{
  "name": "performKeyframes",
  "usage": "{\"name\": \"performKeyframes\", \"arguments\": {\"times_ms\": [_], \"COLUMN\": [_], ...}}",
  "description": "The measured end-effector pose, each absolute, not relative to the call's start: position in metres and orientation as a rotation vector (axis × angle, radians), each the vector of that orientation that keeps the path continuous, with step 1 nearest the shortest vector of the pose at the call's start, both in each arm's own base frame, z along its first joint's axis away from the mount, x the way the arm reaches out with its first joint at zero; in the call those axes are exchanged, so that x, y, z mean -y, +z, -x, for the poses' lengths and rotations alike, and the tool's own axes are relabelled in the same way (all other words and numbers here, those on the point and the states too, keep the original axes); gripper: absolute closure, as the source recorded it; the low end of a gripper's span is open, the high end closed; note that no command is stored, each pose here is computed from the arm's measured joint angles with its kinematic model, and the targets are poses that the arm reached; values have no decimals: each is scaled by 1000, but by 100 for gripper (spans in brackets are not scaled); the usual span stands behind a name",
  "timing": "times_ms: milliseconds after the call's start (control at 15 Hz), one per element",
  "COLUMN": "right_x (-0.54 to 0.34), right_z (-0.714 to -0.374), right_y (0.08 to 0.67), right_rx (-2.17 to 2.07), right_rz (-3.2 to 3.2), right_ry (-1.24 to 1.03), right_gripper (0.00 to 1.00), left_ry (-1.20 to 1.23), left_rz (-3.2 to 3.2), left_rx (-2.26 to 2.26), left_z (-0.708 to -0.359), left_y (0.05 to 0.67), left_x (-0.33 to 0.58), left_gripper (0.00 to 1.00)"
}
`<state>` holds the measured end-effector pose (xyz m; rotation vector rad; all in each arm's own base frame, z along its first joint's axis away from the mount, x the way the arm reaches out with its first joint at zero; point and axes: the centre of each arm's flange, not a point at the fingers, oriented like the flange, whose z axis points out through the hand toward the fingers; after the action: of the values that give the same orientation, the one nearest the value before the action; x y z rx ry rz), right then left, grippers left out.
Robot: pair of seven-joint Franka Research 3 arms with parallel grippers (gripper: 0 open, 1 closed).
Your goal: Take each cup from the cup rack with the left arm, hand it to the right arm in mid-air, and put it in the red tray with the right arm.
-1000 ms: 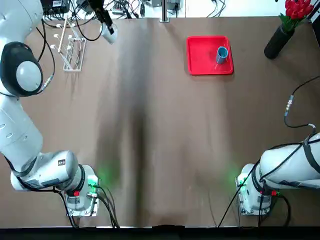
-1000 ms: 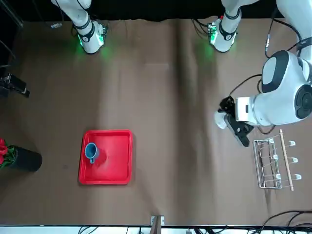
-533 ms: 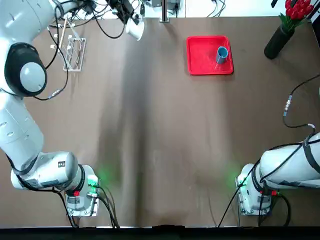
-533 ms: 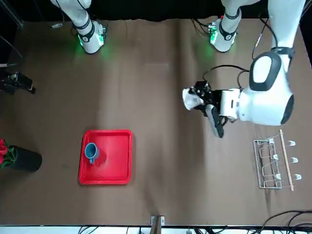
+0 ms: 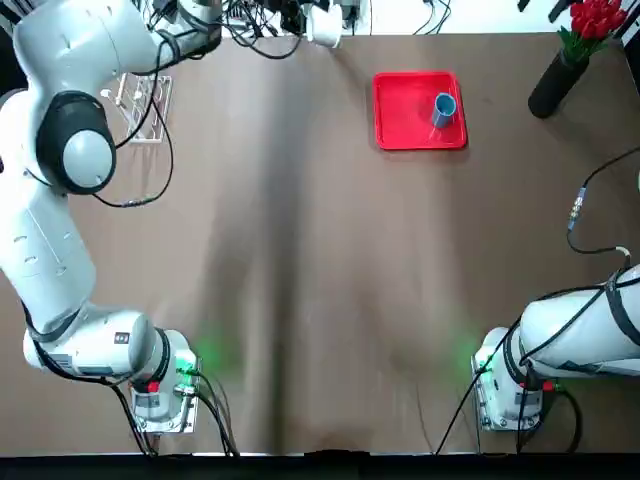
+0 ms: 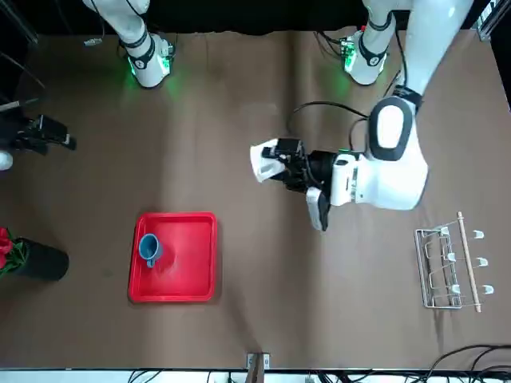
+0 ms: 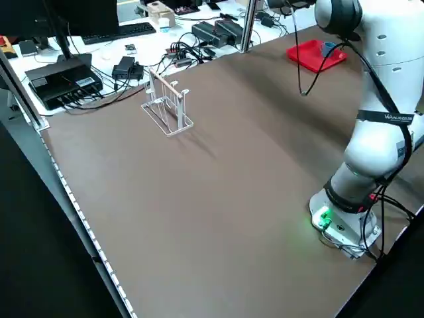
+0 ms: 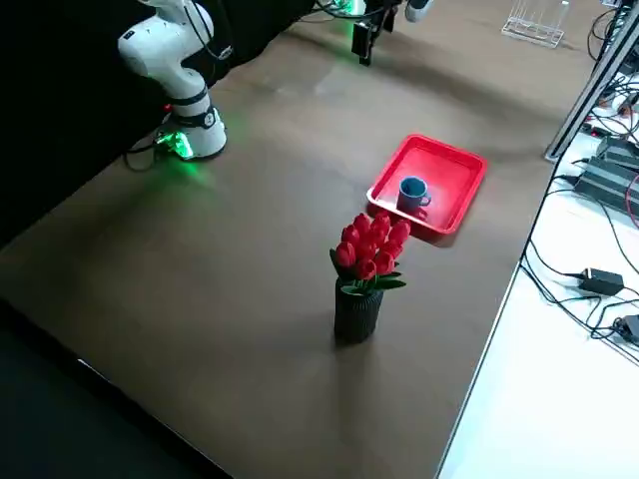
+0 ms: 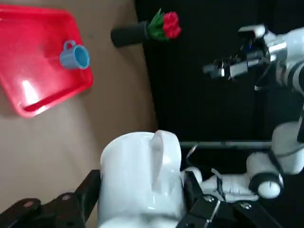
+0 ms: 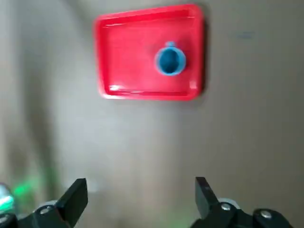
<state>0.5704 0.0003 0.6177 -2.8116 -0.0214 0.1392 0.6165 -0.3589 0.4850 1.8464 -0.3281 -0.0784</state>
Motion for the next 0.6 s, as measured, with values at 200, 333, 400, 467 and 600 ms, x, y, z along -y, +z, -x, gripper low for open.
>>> {"name": "performKeyframes", "arguments": {"times_ms": [200,333,400,467,600], "right_x": [-26,-54,-67,-85,-106], "right_z": [-577,-587,-594,-610,-625], "right_y": [613,603,596,577,557], "right_rx": [48,66,66,50,35], "right_rz": [2630,2453,2353,2191,2105], "right_ry": [150,180,199,236,234], "right_gripper": [0,0,0,0,0], "left_ry": [3,25,26,30,31], "left_rz": [-1845,-1850,-1847,-1841,-1838], "left_rx": [248,224,217,207,201], "left_z": [-613,-612,-613,-616,-617], "left_y": [482,479,478,480,481], "left_x": [390,399,399,396,394], "left_gripper": [24,24,24,24,24]}}
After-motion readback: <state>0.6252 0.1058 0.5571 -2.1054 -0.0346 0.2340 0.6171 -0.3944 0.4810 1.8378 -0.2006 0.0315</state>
